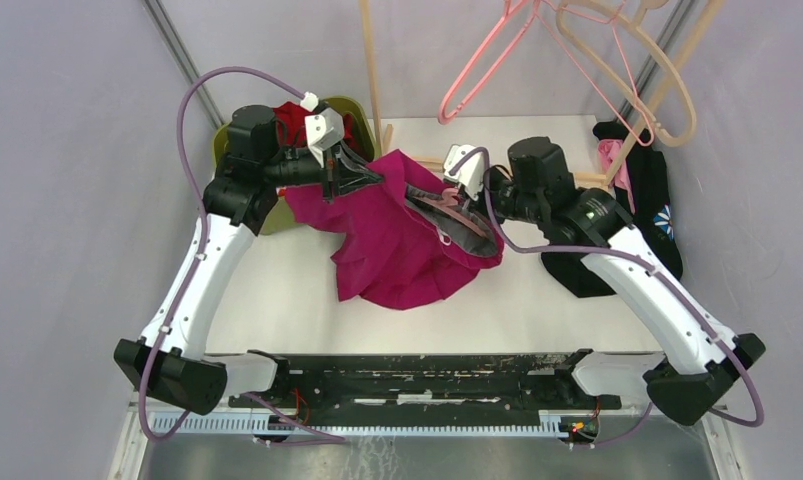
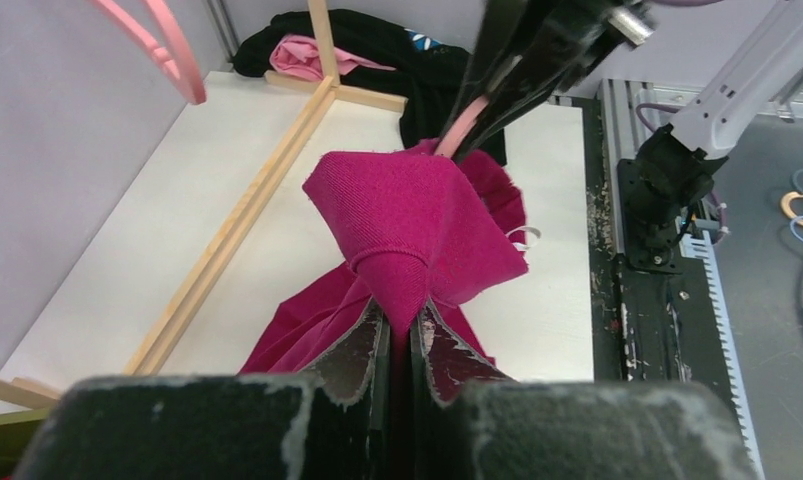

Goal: Remove the skirt from the hanger

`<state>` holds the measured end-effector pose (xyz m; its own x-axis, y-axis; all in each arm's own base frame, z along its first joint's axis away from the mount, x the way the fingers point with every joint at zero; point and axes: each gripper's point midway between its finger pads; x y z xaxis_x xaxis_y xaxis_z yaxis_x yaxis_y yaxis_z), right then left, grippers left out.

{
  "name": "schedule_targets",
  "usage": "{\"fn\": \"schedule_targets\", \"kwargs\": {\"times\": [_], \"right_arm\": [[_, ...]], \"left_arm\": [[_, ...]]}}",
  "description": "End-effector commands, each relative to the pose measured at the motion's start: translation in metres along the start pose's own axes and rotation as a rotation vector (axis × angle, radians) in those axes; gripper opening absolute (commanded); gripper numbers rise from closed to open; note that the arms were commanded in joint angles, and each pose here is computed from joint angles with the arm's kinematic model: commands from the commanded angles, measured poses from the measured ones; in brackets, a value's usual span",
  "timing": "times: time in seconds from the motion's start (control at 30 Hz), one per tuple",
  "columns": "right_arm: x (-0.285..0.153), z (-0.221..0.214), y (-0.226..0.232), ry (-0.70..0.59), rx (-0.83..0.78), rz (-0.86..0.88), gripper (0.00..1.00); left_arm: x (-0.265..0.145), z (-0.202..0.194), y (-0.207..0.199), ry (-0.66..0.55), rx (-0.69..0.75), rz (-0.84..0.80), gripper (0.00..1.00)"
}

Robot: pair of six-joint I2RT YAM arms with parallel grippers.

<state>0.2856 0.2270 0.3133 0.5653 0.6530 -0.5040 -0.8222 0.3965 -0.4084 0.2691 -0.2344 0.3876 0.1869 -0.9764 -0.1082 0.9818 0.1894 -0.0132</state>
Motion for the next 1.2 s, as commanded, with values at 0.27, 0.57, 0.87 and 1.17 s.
{"fn": "schedule_targets", "kwargs": {"times": [0.27, 0.57, 0.87, 1.17], "right_arm": [[-0.049, -0.024, -0.014, 0.11, -0.053, -0.112, 0.01], [-0.063, -0.052, -0.028, 0.204, -0.061, -0.205, 0.01], [-0.054, -0.037, -0.092, 0.17, 0.008, -0.419, 0.01], [0.013, -0.022, -0.091, 0.093, 0.079, -0.292, 0.01]], "left_arm": [[0.01, 0.0, 0.115, 0.0, 0.11, 0.314, 0.03], [-0.024, -0.029, 0.174, -0.017, -0.02, 0.357, 0.03], [-0.025, -0.041, 0.129, -0.082, -0.129, 0.262, 0.03], [-0.01, 0.039, 0.082, -0.176, -0.04, 0.162, 0.03]]}}
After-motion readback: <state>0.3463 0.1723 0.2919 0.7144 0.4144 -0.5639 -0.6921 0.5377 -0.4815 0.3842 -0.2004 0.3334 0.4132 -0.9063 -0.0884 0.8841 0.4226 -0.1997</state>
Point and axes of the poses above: each gripper's point midway between its finger pads, its own x axis out along the fingers, its own y axis along the line the jaws close on, z = x × y, and after that the axes turned 4 degrees about -x, right-handed
